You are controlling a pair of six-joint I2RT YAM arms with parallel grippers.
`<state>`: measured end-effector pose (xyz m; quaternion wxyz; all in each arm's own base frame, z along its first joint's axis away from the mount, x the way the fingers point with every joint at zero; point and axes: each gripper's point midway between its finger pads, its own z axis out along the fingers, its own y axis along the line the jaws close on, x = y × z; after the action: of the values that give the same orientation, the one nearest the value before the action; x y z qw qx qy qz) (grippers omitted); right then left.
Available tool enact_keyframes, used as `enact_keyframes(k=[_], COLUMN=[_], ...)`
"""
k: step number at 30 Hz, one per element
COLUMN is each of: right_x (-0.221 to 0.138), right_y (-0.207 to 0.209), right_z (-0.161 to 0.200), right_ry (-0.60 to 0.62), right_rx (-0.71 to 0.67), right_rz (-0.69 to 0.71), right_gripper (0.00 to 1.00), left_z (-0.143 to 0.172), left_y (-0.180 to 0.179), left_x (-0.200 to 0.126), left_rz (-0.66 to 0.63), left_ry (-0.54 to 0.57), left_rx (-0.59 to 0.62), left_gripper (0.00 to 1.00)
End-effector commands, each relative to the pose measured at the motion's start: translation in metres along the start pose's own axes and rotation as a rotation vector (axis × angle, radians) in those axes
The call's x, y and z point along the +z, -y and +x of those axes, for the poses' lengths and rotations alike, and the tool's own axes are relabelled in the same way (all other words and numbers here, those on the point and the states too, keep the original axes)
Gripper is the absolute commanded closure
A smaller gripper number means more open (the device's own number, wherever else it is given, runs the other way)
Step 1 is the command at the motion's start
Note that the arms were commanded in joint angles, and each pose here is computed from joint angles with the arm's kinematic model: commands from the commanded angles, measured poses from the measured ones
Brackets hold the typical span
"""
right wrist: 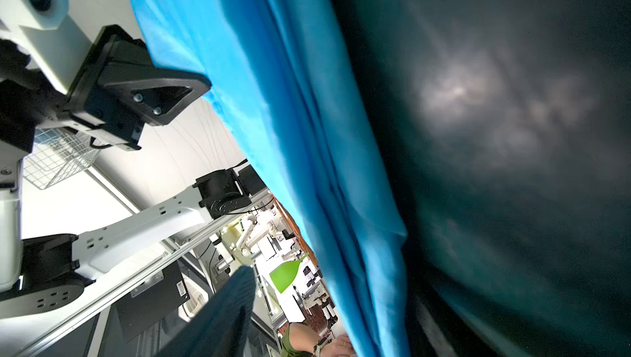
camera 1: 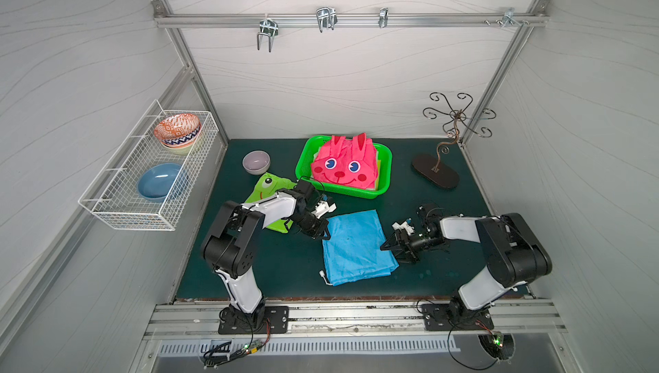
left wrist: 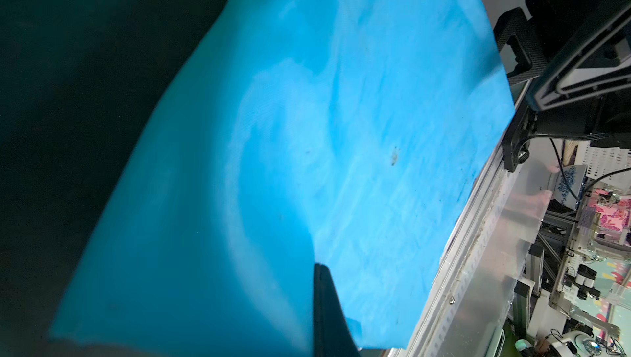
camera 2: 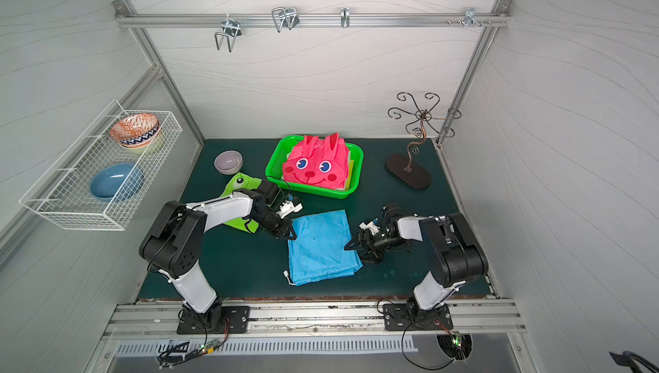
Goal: Put the folded raincoat in the basket
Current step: Pick up the raincoat from the center of the board.
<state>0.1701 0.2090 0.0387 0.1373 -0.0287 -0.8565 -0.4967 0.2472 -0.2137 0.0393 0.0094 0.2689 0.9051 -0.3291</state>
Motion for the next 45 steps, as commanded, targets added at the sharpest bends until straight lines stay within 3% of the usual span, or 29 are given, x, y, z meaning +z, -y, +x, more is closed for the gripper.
enact_keyframes(k=[1,13,20,28,30,32,34,41,45], right_x=[0.014,0.035,0.035,0.017,0.013,0.010,0.008,-0.011,-0.023], right_y=[0.008,-0.014,-0.021,-0.062,-0.077,-0.091,-0.102,-0.147,-0.186], right_z=[0.000,0.001,0.004,0.007,0.009,0.011,0.013,0.020,0.021], right_ry=[-0.008,-0.063,-0.071,-0.040,-0.025,-0.007,0.003,0.031,0.051], right_rx=[-0.081,-0.173,-0.191,-0.283,-0.338,-0.395,-0.432,-0.427,-0.454], right_rz=[0.003,-0.046,-0.067,-0.096,-0.101,-0.092,-0.077,-0.057,-0.071], right_gripper=[0.29,0.46,0.79,1.00,1.00,1.00,1.00,1.00,1.00], left_z=[-0.004,-0.004,-0.002,-0.011,-0.013,-0.018,-0.025,-0.045,-0.045], left_y=[-0.002,-0.001,-0.003,-0.012,-0.005,0.001,-0.002,-0.015,-0.020], left_x=[-0.001,0.005,0.005,-0.008,-0.013,-0.023,-0.039,-0.095,-0.115], left_rz=[-0.005,-0.020,-0.029,-0.069,-0.036,-0.006,0.002,-0.017,-0.072], left_ry=[-0.011,-0.037,-0.045,-0.024,-0.014,0.022,0.083,0.267,0.353], left_rx=[-0.011,-0.010,-0.003,0.030,0.043,0.067,0.070,0.006,0.025], left_gripper=[1.00,1.00,1.00,1.00,0.94,0.73,0.62,0.49,0.34])
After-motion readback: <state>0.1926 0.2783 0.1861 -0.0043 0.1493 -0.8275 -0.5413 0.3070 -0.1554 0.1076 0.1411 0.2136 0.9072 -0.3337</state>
